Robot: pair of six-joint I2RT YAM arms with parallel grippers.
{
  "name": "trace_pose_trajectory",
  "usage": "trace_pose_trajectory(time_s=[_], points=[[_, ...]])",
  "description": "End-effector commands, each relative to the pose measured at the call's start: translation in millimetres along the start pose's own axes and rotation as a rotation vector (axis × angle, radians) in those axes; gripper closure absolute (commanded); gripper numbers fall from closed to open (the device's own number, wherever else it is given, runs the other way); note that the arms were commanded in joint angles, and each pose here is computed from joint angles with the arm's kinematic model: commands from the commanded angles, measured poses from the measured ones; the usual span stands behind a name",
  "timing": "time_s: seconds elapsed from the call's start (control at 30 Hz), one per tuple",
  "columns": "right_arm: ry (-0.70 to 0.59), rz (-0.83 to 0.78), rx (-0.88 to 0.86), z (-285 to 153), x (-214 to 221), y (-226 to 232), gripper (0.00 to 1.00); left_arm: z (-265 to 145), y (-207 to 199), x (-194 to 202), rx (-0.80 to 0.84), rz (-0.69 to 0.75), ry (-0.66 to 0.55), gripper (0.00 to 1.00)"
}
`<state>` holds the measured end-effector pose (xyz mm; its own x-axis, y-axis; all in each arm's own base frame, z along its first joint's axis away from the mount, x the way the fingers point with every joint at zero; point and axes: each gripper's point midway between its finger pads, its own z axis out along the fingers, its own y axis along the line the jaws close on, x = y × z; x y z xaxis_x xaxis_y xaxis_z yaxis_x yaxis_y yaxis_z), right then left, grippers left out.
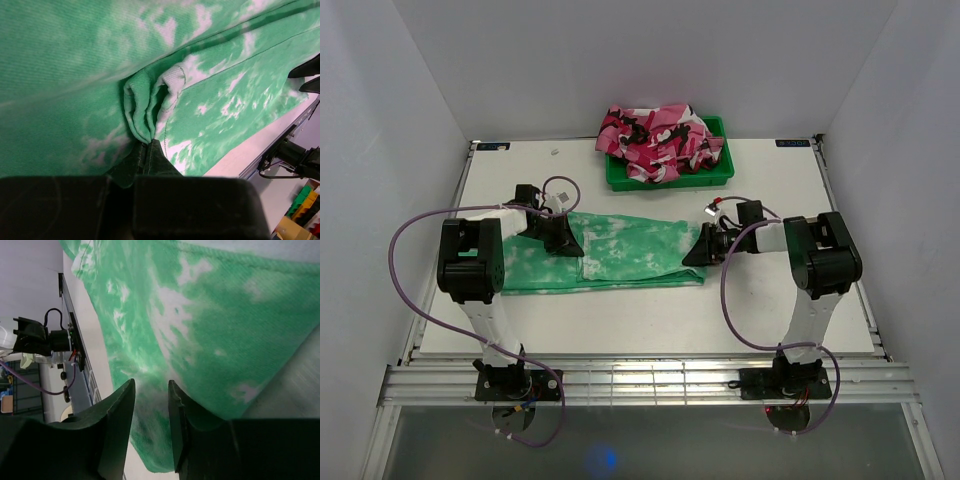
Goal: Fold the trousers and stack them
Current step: Fold the trousers
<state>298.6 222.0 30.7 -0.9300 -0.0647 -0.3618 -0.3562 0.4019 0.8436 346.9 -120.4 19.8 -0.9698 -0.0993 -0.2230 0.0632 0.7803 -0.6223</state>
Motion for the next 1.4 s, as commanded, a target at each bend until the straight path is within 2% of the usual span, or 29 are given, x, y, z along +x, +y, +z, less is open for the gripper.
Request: trace_pose_trajectory(time_s=[0.0, 0.07, 0.2, 0.3, 0.43, 0.7, 0.8, 0.93, 0.97, 1.0, 1.03, 1.1, 1.23, 1.33, 1.37], points=[[0.007, -0.037, 0.05, -4.5, -4.0, 0.6, 0.6, 10.0, 49.0, 12.3, -0.192, 0.014, 0.032, 1.0], [0.003, -0.085, 0.037, -11.3, -7.4, 15.9, 0.56, 8.0, 44.8, 11.1, -0.177, 0.022, 0.027, 1.0], [0.005, -0.155, -0.054, -31.9, 5.0, 65.7, 0.56, 5.8, 40.0, 10.7, -0.16, 0.029, 0.025, 1.0], [0.031, -0.127, -0.078, -31.8, 22.3, 74.1, 0.56, 4.9, 37.7, 10.6, -0.152, 0.032, 0.021, 1.0], [0.056, -0.079, -0.069, -22.3, 31.9, 60.3, 0.56, 5.4, 37.3, 12.3, -0.147, 0.027, 0.024, 1.0], [0.144, 0.116, 0.02, -5.6, 59.9, 1.5, 0.59, 5.9, 41.0, 13.4, -0.164, 0.023, 0.024, 1.0], [0.156, 0.135, 0.005, -11.2, 62.5, 4.3, 0.6, 6.7, 42.2, 16.5, -0.165, 0.023, 0.03, 1.0], [0.114, 0.004, -0.091, -24.1, 34.8, 49.2, 0.6, 8.5, 40.2, 21.0, -0.141, 0.031, 0.038, 1.0], [0.079, -0.059, -0.133, -31.1, 20.6, 71.5, 0.6, 8.6, 38.1, 20.1, -0.13, 0.035, 0.033, 1.0], [0.051, -0.049, -0.145, -35.2, 6.9, 85.8, 0.6, 8.3, 36.5, 21.2, -0.122, 0.036, 0.031, 1.0], [-0.008, -0.136, -0.164, -39.4, -12.9, 101.0, 0.6, 7.5, 32.6, 20.8, -0.107, 0.043, 0.026, 1.0], [-0.093, -0.168, -0.168, -42.1, -43.8, 116.5, 0.6, 6.5, 29.6, 19.9, -0.095, 0.048, 0.019, 1.0], [-0.142, -0.118, -0.149, -34.1, -74.7, 109.9, 0.62, 4.8, 27.7, 17.5, -0.093, 0.055, 0.011, 1.0], [-0.163, -0.069, -0.135, -20.0, -85.7, 85.1, 0.64, 4.5, 26.1, 17.0, -0.086, 0.055, 0.008, 1.0], [-0.158, -0.003, -0.127, -12.2, -84.3, 70.5, 0.64, 4.8, 25.4, 17.1, -0.082, 0.054, 0.007, 1.0]])
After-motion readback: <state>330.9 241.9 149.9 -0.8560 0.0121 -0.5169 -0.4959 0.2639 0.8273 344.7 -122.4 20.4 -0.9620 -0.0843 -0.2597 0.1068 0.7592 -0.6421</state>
